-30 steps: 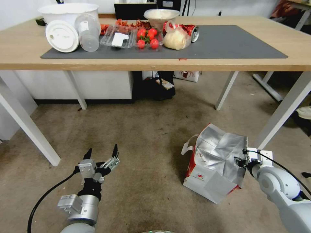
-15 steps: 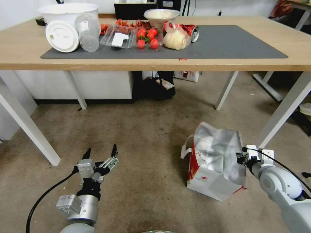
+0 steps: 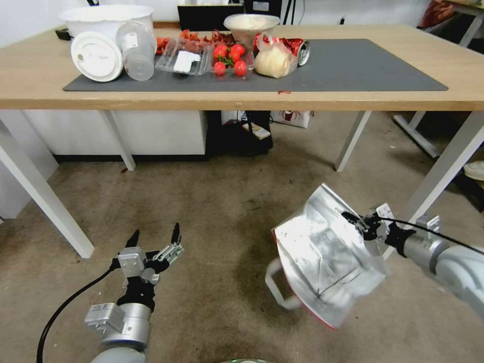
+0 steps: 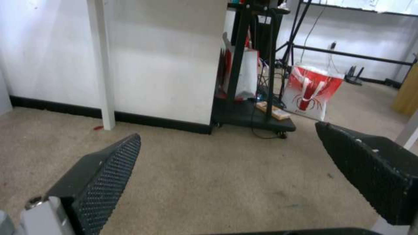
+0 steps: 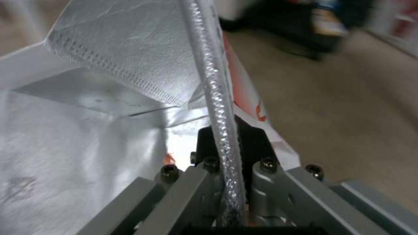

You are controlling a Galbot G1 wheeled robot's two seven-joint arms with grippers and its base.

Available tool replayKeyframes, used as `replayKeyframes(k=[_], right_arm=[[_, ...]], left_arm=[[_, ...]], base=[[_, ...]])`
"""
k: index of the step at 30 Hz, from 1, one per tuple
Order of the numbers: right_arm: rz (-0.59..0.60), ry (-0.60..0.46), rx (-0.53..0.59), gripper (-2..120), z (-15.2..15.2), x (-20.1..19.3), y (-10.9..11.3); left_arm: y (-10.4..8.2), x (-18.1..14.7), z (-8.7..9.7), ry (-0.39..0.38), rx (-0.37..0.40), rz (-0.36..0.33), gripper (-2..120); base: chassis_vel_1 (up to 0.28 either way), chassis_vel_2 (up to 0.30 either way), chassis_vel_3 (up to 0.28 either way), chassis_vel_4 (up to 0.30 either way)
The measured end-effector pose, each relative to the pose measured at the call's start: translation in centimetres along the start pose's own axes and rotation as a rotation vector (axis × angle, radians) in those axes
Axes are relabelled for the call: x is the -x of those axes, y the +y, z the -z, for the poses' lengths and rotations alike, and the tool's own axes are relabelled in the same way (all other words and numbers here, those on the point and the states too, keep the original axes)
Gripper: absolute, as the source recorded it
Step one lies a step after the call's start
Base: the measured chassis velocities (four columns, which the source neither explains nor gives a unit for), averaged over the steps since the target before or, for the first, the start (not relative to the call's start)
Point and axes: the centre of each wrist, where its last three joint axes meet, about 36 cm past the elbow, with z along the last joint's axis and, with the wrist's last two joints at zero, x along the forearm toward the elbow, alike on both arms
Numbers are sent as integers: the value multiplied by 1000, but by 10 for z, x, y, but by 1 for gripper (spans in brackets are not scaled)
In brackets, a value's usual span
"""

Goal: Pick up the food delivery bag from the floor and place it on the table.

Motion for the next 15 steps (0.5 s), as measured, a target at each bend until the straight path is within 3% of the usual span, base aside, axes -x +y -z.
replayKeyframes(k=[1,9,15], right_arm=[[0,0,0,0,0,0,0],[343,19,-86,0,32,-15,-27],[446,0,-85,0,54,-16,-31]], left_arm=[[0,0,0,0,0,0,100],[0,0,2,-2,2,3,100],[0,0,3,-2,0,9,100]], base=[[0,0,0,0],[0,0,0,0],[0,0,0,0]])
